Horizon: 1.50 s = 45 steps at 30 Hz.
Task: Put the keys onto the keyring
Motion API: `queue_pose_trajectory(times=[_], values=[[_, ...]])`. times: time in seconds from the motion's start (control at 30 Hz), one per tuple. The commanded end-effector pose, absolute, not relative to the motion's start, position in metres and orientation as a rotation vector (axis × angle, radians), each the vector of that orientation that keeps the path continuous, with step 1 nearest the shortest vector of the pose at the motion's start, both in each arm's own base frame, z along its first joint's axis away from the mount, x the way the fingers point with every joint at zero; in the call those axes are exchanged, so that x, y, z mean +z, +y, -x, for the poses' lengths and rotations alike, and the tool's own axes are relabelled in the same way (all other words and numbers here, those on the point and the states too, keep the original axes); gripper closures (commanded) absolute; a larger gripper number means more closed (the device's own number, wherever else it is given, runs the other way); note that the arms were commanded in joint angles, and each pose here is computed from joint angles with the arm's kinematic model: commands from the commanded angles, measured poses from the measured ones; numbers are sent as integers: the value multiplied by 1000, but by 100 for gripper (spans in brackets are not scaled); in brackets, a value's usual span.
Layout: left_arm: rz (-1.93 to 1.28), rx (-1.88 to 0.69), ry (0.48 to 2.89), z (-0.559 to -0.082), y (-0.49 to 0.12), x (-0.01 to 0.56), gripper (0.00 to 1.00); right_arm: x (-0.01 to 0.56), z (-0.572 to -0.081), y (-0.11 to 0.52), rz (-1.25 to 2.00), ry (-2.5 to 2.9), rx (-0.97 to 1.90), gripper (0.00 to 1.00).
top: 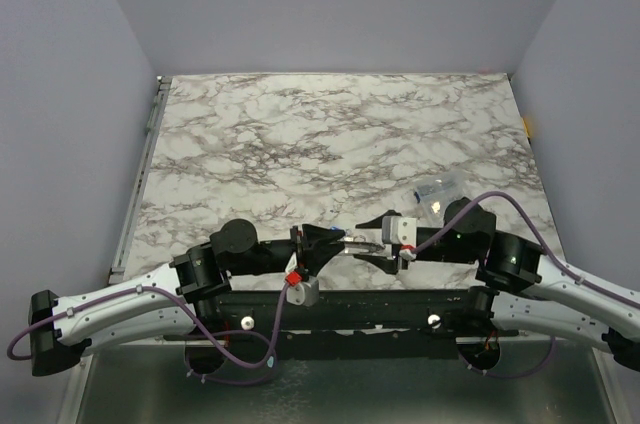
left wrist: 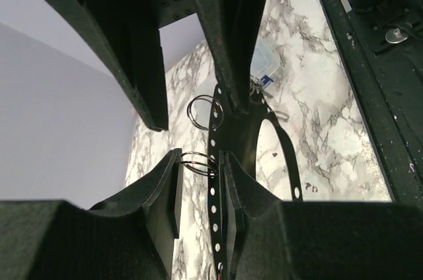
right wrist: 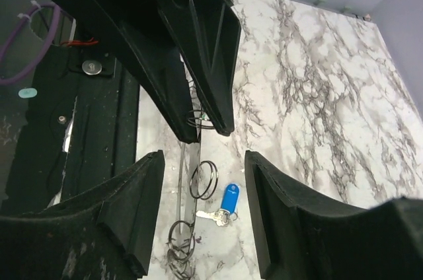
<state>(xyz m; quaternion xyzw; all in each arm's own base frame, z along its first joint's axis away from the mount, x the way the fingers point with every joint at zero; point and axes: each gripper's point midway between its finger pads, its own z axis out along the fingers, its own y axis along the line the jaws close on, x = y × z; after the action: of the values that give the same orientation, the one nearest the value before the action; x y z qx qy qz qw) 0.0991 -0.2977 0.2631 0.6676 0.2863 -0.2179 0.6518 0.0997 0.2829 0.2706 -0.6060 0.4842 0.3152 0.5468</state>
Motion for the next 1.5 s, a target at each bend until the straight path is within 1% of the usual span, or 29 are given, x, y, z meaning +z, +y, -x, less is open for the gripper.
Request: queue_pose_trajectory(times=[0.0, 0.2, 0.4, 0.43, 0.5, 0.53, 0.6, 0.63, 0.67, 0.73, 0.87, 0.93, 1.0, 1.03, 1.13, 1.23, 1.27, 1.33, 1.37, 1.4, 1.43, 1.47], values=[[-1511, -470, 598, -98, -297, 269, 100, 277, -96, 289, 1428, 1196, 805, 40], [-1529, -482, 569, -93, -297, 265, 100, 258, -106, 303, 1452, 1325, 801, 40], [-1540, -503, 525, -86, -297, 265, 100, 244, -104, 313, 1535, 1372, 816, 41], [-1545, -516, 515, -83, -297, 265, 100, 244, -104, 314, 1537, 1365, 818, 43], [-1552, -539, 498, -78, -297, 265, 100, 245, -104, 316, 1540, 1339, 814, 51], [-1554, -549, 491, -76, -297, 265, 100, 246, -105, 317, 1536, 1324, 813, 56], [-1557, -575, 478, -71, -297, 266, 100, 248, -104, 318, 1534, 1279, 817, 72], [-1559, -588, 471, -69, -297, 266, 100, 250, -102, 318, 1530, 1255, 822, 77], [-1560, -603, 464, -66, -297, 267, 100, 252, -101, 318, 1524, 1232, 832, 80], [-1560, -632, 450, -61, -297, 269, 100, 257, -96, 317, 1519, 1185, 854, 81], [-1570, -706, 427, -48, -297, 271, 100, 265, -87, 316, 1522, 1100, 885, 90], [-1577, -753, 416, -41, -297, 272, 100, 267, -87, 314, 1517, 1071, 875, 91], [-1583, -794, 404, -35, -296, 274, 100, 267, -90, 313, 1509, 1057, 849, 95], [-1582, -810, 400, -32, -296, 275, 97, 268, -93, 313, 1497, 1059, 833, 97], [-1580, -826, 405, -30, -294, 275, 73, 270, -102, 311, 1471, 1074, 782, 99], [-1570, -811, 422, -34, -294, 275, 57, 271, -109, 310, 1451, 1074, 740, 99], [-1566, -806, 431, -35, -294, 275, 46, 272, -113, 309, 1442, 1072, 719, 99], [-1553, -790, 441, -38, -293, 276, 20, 271, -118, 308, 1427, 1071, 686, 99], [-1542, -782, 443, -39, -292, 278, 11, 271, -121, 307, 1417, 1067, 668, 99], [-1533, -777, 451, -41, -292, 279, 4, 272, -124, 306, 1405, 1066, 649, 99], [-1522, -772, 458, -42, -291, 280, 1, 272, -126, 305, 1394, 1062, 633, 99], [-1509, -767, 468, -44, -290, 282, 1, 275, -129, 303, 1380, 1053, 615, 99]])
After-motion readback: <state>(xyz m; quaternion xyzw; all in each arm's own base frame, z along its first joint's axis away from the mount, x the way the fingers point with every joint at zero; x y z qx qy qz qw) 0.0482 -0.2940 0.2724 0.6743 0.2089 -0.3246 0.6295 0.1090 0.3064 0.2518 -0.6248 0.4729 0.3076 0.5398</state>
